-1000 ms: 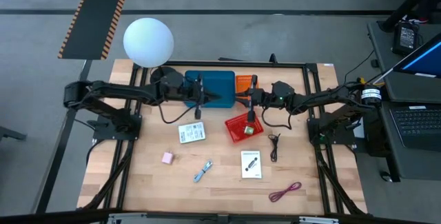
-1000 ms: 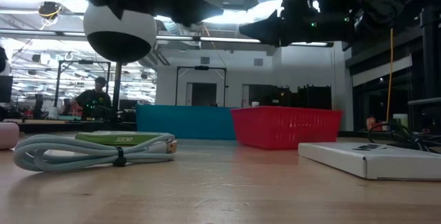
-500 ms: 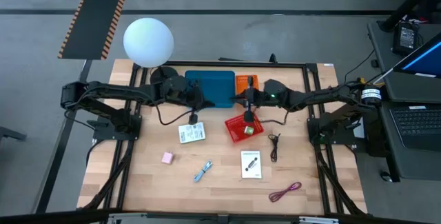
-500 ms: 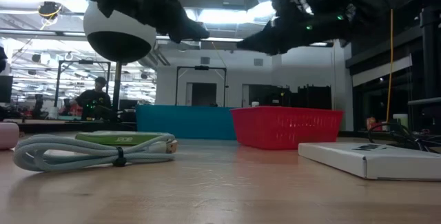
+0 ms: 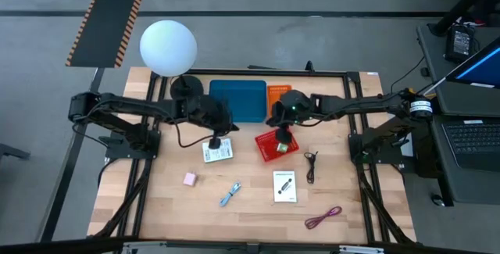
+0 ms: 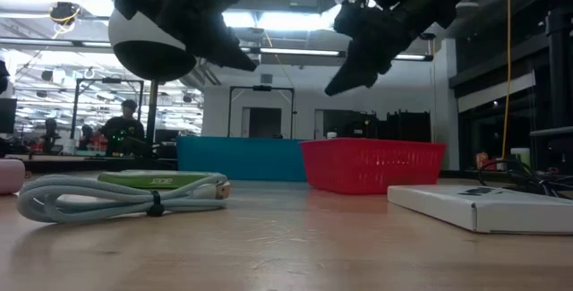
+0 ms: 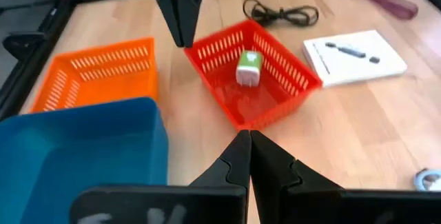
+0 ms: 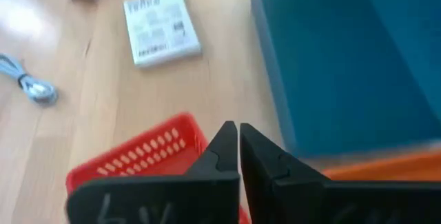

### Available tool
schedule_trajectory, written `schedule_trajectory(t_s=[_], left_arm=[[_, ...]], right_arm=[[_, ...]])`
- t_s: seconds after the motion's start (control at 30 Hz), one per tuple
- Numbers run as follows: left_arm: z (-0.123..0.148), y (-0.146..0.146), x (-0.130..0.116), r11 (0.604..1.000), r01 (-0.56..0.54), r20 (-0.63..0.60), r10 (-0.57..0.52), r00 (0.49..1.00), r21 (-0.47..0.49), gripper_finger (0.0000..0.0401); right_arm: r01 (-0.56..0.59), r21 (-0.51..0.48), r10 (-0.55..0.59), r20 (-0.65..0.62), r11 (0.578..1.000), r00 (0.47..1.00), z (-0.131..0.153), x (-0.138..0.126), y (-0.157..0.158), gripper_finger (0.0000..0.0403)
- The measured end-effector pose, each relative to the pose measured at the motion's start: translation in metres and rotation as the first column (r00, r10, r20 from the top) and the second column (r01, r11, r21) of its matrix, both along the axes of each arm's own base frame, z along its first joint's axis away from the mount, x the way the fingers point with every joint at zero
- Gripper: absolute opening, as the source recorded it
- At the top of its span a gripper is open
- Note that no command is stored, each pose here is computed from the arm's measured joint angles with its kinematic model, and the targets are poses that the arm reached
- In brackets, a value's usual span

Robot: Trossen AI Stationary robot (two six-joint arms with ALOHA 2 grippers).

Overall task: Pick and place items into bin
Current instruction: Put the black charger cable into the orange bin

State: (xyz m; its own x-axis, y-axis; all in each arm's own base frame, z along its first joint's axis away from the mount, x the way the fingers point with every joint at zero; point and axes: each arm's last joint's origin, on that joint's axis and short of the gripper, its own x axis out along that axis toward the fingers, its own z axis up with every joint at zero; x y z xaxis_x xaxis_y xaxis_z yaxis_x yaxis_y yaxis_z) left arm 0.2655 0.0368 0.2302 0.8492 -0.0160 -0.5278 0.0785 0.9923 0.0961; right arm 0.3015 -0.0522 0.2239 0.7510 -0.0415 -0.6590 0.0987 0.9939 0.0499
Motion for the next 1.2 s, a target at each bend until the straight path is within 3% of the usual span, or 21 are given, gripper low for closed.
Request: schedule_trajectory(t_s=[0.3,1.07,1.2], left_arm=[[-0.0014,-0.0082,0.0003,0.999,0.018,-0.018,-0.017,1.0,0.039,0.0003],[-0.0014,-0.0076,0.0003,0.999,-0.011,-0.02,0.012,1.0,0.049,0.0003],[-0.0029,-0.0078,-0.0007,0.999,-0.007,-0.038,0.009,0.999,0.046,0.0002]], right_arm=[[0.004,0.024,-0.002,-0.07,1.0,0.998,-0.0058,-0.0046,0.0031,0.0],[-0.006,0.017,0.007,-0.072,1.0,0.997,-0.0059,-0.0046,0.0034,0.0],[-0.065,0.013,0.065,-0.067,0.998,0.996,-0.0058,-0.0042,0.006,0.0]])
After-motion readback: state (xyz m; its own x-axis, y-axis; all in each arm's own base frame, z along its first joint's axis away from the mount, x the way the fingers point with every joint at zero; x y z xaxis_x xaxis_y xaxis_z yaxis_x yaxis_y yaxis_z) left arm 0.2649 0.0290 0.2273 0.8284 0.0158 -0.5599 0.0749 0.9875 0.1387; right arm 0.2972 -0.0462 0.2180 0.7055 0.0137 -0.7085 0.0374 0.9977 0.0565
